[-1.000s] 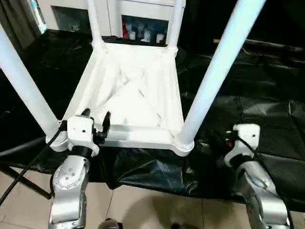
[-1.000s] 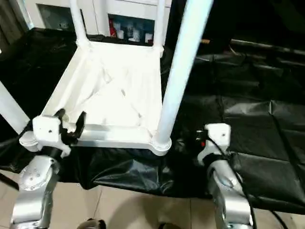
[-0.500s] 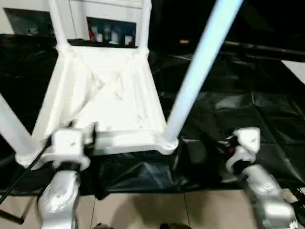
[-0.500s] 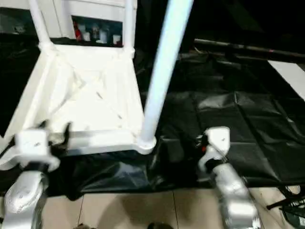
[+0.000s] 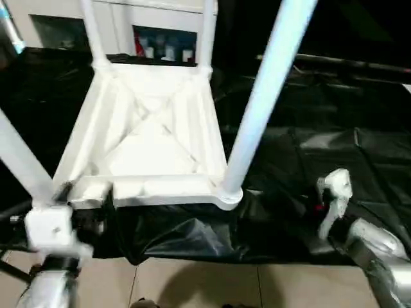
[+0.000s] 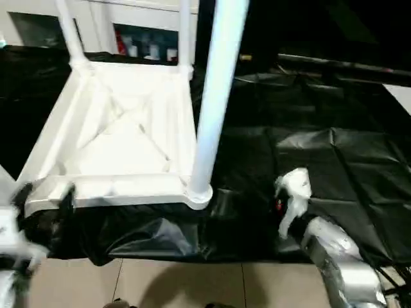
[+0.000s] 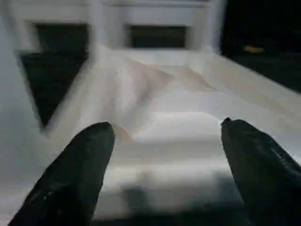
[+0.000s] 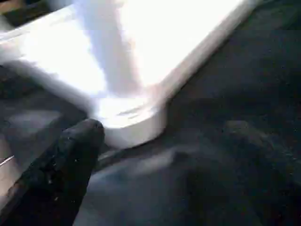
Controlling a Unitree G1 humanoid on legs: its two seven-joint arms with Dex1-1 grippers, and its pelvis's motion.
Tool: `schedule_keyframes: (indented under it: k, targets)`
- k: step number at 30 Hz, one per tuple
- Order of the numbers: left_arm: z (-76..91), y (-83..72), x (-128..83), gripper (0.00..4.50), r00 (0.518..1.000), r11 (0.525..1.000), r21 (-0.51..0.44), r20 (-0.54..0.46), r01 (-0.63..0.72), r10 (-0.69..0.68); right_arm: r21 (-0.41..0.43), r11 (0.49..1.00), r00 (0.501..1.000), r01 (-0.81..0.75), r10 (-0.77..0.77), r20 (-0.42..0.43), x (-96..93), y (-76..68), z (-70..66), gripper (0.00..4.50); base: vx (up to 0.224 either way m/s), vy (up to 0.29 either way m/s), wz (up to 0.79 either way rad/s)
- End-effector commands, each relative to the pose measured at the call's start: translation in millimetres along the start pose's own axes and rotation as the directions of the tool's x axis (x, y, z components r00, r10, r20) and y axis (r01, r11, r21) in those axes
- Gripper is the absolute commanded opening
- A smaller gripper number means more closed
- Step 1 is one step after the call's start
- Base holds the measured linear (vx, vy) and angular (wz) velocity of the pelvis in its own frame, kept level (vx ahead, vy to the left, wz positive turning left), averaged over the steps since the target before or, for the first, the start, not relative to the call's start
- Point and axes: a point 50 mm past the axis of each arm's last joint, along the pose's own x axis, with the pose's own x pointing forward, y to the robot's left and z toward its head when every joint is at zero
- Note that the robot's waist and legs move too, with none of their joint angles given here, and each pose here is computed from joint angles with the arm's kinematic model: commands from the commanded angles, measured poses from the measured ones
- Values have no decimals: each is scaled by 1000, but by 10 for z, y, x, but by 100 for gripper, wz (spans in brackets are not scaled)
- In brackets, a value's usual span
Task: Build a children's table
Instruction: Flip table
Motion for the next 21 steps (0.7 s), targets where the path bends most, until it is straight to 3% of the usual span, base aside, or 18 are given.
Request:
schedule_keyframes:
  k: [1, 4, 7, 8, 9, 12, 17, 21]
  targets:
    - [-40, 73, -94, 437, 997, 997, -54, -45, 56, -58, 9, 995, 995, -98, 98, -26, -33, 69, 14, 450, 0, 0, 0]
    - [-79, 222, -219, 443, 994, 998, -60, -102, 32, -38, 50, 983, 984, -177, 178, -26, -48, 100, 36, 450, 0, 0, 0]
    - [-68, 452, -232, 443, 990, 994, -7, -97, -105, 104, 47, 973, 974, -227, 228, -12, 20, 129, 89, 450, 0, 0, 0]
    - [-32, 621, -202, 443, 971, 974, 31, -73, -224, 226, 36, 976, 976, -215, 215, 16, 104, 118, 128, 450, 0, 0, 0]
    - [-1, 686, -168, 443, 960, 961, 24, -52, -274, 275, 38, 977, 977, -210, 209, 35, 147, 116, 143, 450, 0, 0, 0]
    - [82, 678, 74, 443, 970, 970, -35, -28, -242, 242, 53, 970, 971, -237, 235, 43, 247, 167, 130, 450, 0, 0, 0]
    - [75, 687, 323, 443, 972, 972, -28, -31, -232, 231, 50, 969, 970, -244, 242, 32, 317, 201, 81, 450, 0, 0, 0]
    - [100, 625, 579, 443, 989, 988, -57, -12, -146, 146, 10, 994, 992, -105, 104, 70, 442, 125, 119, 450, 0, 0, 0]
